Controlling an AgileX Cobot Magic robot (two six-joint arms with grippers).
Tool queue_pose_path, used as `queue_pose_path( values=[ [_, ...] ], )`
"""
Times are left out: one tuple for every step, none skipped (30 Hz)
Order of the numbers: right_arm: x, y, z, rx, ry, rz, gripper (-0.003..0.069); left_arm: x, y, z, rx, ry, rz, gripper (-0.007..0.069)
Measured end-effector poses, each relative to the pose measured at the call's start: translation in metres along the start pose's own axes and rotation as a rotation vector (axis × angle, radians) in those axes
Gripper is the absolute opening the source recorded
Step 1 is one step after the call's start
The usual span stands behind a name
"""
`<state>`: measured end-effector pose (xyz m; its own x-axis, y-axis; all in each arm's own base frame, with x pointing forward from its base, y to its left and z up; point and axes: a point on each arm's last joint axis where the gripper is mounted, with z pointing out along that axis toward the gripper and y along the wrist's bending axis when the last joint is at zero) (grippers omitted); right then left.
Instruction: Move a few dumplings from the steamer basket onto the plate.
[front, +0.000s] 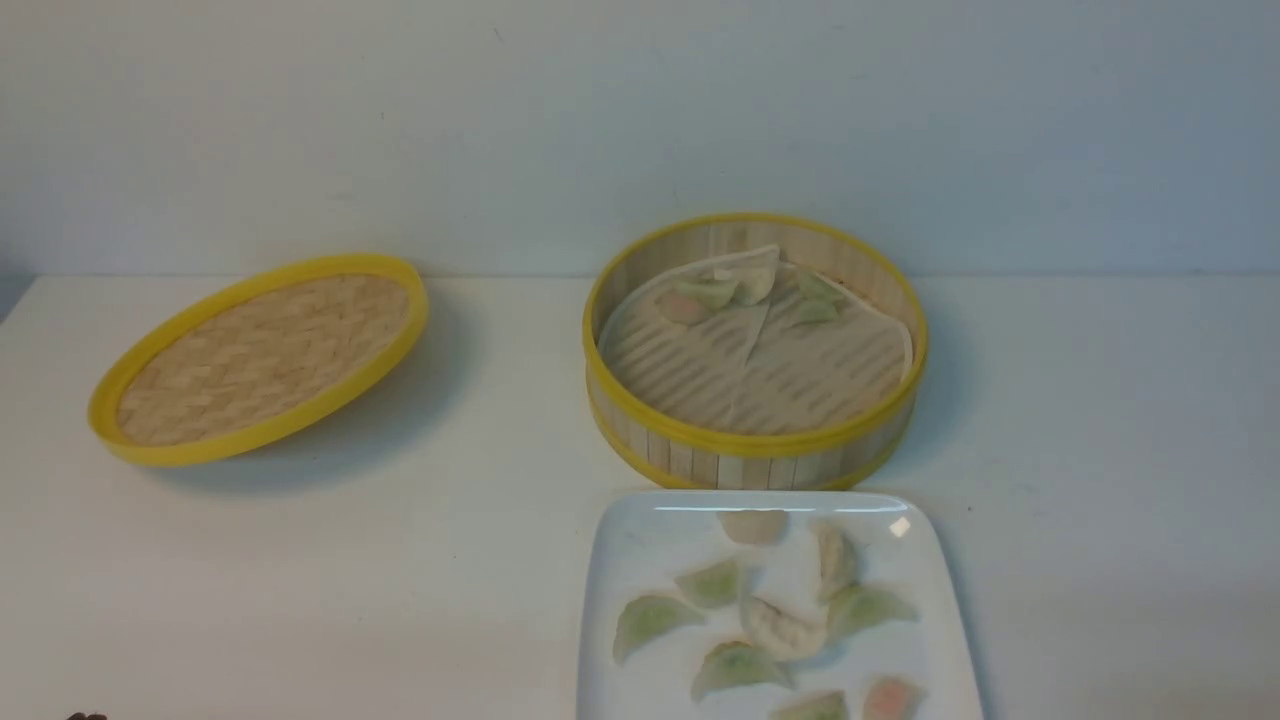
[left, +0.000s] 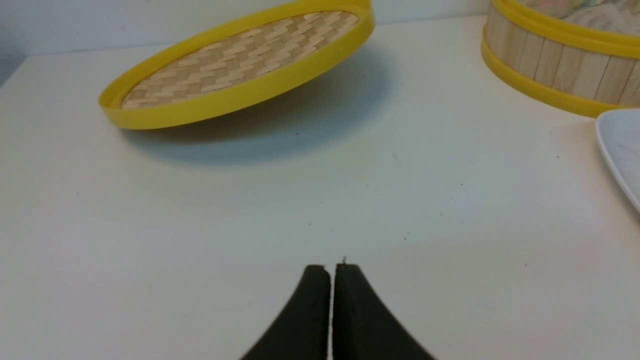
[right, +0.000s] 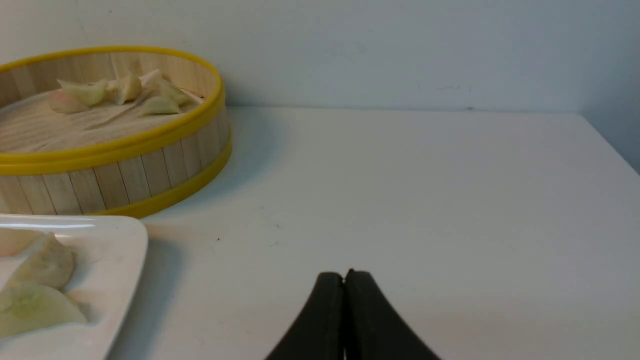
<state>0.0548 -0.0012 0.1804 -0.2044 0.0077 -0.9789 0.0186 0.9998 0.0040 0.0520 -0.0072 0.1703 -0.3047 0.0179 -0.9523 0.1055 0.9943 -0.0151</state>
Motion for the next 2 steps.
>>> queue_pose_path(
  values=[
    [0.0000, 0.0000, 0.0000, 0.000, 0.000, 0.000, -0.0015, 0.0000, 0.0000, 0.0000, 0.000, 0.000, 0.000, -0.0006],
    [0.0000, 0.0000, 0.0000, 0.000, 0.000, 0.000, -0.0015, 0.0000, 0.0000, 0.0000, 0.000, 0.000, 0.000, -0.0006]
  ],
)
